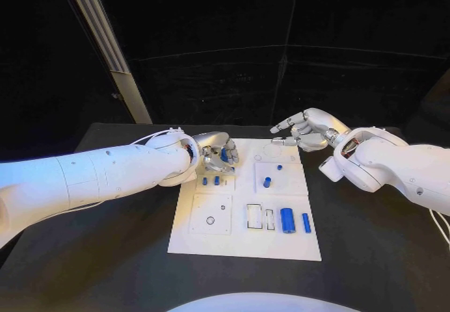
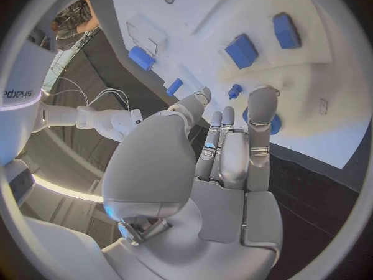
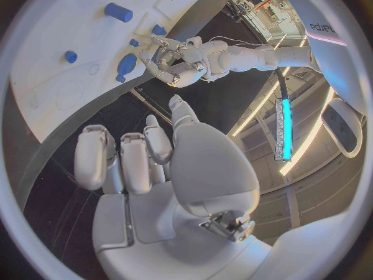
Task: Assemble the parts on the task board
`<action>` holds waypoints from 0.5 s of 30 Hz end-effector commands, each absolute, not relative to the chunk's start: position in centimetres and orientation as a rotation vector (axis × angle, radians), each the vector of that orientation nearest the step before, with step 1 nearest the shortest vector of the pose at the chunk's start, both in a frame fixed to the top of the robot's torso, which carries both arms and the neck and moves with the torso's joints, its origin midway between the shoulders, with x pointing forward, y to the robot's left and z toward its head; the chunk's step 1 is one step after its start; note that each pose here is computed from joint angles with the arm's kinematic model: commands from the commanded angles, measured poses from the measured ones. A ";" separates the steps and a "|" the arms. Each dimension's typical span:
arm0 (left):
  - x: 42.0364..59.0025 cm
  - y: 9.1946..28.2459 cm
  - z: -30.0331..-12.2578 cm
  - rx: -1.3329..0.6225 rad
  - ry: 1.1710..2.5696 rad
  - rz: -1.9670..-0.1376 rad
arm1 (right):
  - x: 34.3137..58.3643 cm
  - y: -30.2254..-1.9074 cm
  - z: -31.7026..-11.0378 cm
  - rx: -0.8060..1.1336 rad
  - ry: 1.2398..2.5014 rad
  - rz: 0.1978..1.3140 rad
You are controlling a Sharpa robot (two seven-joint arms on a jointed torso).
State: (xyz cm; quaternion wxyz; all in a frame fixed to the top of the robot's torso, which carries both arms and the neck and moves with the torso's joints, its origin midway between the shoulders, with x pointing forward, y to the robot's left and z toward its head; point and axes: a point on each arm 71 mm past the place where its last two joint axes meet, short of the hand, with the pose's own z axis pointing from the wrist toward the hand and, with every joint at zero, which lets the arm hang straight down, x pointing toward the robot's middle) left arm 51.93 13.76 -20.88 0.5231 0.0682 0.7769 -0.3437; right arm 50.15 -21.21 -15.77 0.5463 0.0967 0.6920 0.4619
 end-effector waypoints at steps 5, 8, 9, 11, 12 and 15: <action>52.2 13.1 -21.1 0.301 1.815 -0.683 | 50.2 -21.0 -15.6 0.221 1.633 1.101; 52.3 12.9 -21.2 0.305 1.813 -0.669 | 50.2 -21.1 -15.6 0.221 1.633 1.101; 52.3 12.8 -21.2 0.306 1.812 -0.667 | 50.2 -21.0 -15.6 0.221 1.633 1.101; 52.4 12.6 -21.2 0.308 1.811 -0.665 | 50.2 -21.0 -15.6 0.220 1.633 1.101; 52.4 12.4 -21.3 0.311 1.812 -0.664 | 50.2 -21.0 -15.6 0.220 1.633 1.102; 52.4 12.1 -21.4 0.317 1.827 -0.657 | 50.2 -20.9 -15.6 0.219 1.635 1.103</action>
